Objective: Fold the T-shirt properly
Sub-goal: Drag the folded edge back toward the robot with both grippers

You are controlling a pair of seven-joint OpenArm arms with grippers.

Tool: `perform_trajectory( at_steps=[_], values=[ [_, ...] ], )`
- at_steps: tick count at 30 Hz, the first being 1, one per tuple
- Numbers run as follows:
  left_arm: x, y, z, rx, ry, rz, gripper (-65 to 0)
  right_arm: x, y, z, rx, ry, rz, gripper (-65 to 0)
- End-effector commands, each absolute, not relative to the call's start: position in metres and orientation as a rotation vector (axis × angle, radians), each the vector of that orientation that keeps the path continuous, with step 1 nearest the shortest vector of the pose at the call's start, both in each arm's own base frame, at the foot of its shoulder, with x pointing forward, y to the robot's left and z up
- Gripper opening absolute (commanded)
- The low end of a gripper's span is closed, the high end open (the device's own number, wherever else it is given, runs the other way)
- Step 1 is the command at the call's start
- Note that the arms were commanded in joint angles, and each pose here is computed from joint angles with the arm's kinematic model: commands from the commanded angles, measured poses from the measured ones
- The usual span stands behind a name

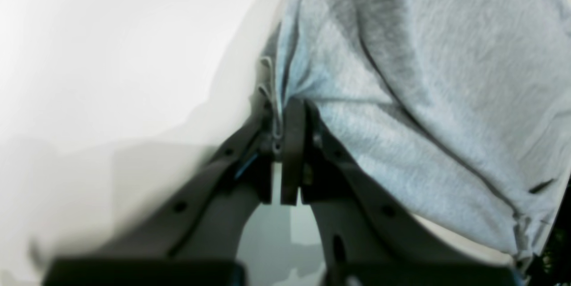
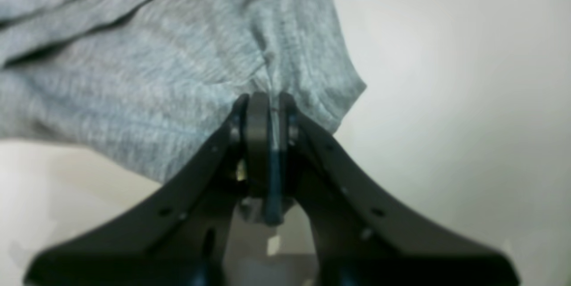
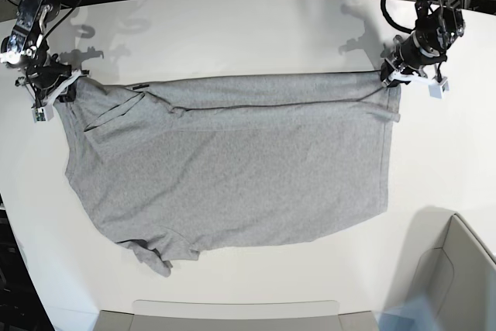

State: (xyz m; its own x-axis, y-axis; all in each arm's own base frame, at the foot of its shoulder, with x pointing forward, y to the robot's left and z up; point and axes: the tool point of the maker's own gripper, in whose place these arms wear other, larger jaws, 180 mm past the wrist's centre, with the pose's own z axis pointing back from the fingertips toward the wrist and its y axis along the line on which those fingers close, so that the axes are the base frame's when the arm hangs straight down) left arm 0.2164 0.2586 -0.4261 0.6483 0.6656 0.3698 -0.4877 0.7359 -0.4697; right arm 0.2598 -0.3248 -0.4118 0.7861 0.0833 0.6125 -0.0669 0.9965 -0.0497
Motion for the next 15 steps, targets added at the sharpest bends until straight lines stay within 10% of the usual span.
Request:
perform_trajectory(
  at_steps=[1, 15],
  values=[
    [0.21, 0.273, -0.422, -0.298, -0.56, 0.665, -65.0, 0.248, -0.32, -0.413, -0.037, -0.627, 0.109, -61.5],
    [0.14, 0.319, -0.431, -0.142, -0.444, 0.66, -65.0, 0.176, -0.28, -0.423, 0.028, -0.581, 0.178, -61.5]
  ],
)
